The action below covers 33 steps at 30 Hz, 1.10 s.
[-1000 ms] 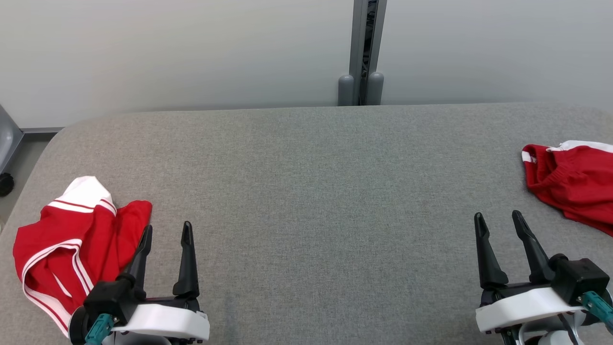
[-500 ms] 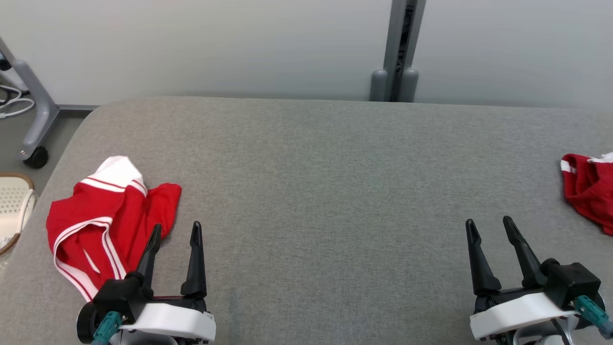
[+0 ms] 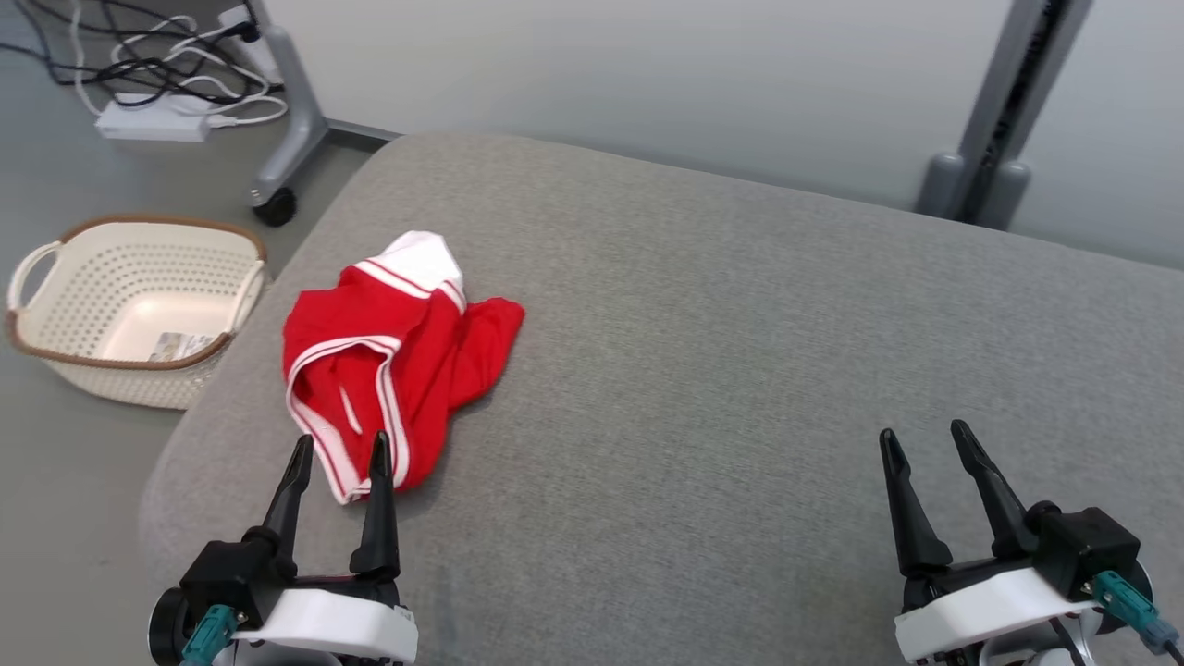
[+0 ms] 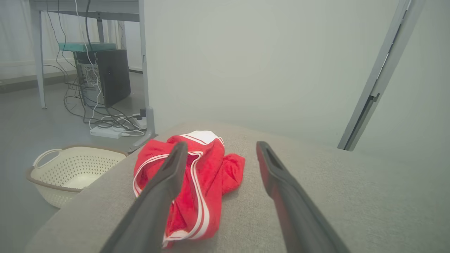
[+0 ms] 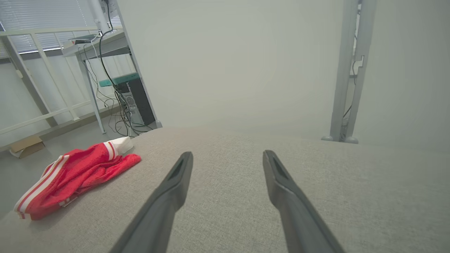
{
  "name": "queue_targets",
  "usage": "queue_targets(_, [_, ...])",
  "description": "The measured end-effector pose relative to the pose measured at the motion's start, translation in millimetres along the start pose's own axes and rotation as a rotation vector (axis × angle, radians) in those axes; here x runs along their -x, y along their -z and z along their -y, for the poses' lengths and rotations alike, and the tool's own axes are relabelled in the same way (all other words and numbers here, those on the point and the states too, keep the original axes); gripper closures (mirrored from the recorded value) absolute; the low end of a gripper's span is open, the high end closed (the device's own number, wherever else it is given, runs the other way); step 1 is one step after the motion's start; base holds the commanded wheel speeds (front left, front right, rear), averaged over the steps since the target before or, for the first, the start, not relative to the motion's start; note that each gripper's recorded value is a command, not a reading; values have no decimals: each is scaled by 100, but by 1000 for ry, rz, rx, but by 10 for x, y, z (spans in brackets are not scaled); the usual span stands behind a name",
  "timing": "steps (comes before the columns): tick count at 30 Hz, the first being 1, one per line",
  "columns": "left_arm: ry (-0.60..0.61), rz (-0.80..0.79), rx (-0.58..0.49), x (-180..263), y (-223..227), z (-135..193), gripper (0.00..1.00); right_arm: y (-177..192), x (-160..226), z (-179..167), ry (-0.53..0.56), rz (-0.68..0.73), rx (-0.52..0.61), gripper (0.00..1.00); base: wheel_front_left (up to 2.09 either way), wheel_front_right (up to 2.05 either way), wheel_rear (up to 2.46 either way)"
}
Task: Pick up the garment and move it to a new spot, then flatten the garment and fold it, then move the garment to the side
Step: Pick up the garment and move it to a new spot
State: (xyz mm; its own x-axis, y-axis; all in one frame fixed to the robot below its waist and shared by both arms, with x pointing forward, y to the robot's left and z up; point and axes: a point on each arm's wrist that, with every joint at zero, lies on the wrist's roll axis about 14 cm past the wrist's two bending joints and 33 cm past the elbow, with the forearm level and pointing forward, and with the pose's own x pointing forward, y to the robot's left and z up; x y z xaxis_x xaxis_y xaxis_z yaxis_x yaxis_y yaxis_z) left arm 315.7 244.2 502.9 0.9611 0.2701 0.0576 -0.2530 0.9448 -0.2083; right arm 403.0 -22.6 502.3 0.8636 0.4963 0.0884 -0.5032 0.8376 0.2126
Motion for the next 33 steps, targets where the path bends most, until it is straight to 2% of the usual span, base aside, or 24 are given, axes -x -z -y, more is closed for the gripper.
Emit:
queue_targets(8, [-144, 42, -17, 328, -151, -467, 0, 73, -209, -533, -153, -17, -26, 0, 0, 0, 0])
queue_targets(13, [-195, 70, -14, 515, -227, -636, 0, 59, -237, -762, -208, -17, -28, 0, 0, 0, 0])
queue_targets(33, [-170, 44, -5, 411, -153, -535, 0, 137, -198, -640, -176, -37, -36, 0, 0, 0, 0])
